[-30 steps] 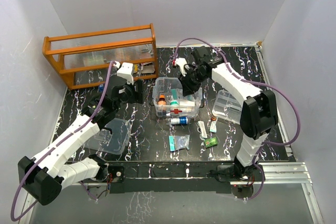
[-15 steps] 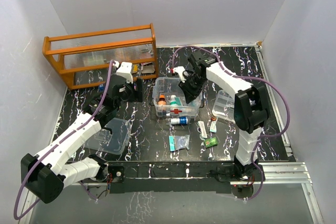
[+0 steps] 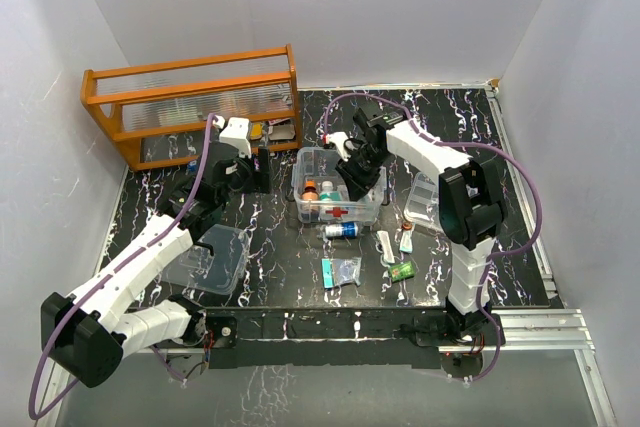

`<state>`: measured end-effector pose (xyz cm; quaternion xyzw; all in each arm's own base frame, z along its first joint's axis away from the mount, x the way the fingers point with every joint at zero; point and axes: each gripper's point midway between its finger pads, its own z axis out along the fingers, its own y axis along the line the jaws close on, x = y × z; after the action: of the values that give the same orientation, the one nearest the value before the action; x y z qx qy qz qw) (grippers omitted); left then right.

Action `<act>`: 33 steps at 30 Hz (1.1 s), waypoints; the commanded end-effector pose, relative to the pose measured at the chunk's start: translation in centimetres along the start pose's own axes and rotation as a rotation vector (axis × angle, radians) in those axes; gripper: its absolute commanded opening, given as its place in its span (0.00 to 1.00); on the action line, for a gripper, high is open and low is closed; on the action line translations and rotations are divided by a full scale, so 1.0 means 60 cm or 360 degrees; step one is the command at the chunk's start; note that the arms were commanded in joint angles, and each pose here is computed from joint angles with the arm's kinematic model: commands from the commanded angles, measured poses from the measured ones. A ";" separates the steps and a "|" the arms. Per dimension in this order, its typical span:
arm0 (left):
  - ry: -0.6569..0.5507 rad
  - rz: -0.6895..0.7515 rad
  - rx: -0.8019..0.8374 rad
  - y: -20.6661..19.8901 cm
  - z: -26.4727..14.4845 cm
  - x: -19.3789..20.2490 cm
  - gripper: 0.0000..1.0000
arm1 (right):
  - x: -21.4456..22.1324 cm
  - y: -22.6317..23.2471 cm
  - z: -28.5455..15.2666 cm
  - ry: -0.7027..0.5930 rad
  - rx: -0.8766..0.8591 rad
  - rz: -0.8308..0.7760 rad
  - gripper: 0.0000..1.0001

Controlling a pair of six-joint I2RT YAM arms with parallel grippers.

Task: Organize the medicine kit

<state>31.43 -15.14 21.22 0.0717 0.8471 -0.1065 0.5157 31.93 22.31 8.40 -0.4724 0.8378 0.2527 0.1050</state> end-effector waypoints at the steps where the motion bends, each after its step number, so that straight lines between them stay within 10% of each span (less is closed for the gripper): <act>1: -0.0019 -0.0027 0.0005 0.002 0.001 -0.002 0.74 | -0.032 -0.023 -0.027 -0.0080 0.0170 -0.0016 0.34; 21: -0.0019 -0.0046 0.0003 0.005 0.002 0.000 0.74 | -0.111 -0.066 -0.082 -0.0505 0.0564 0.0098 0.57; 33: -0.0012 -0.0050 0.0009 0.003 0.004 0.003 0.74 | -0.080 -0.120 -0.074 -0.0535 0.1165 0.0622 0.30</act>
<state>31.39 -15.09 20.73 0.0644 0.8500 -0.1140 0.5102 38.87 20.96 10.62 -0.2782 0.9077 0.0751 0.3051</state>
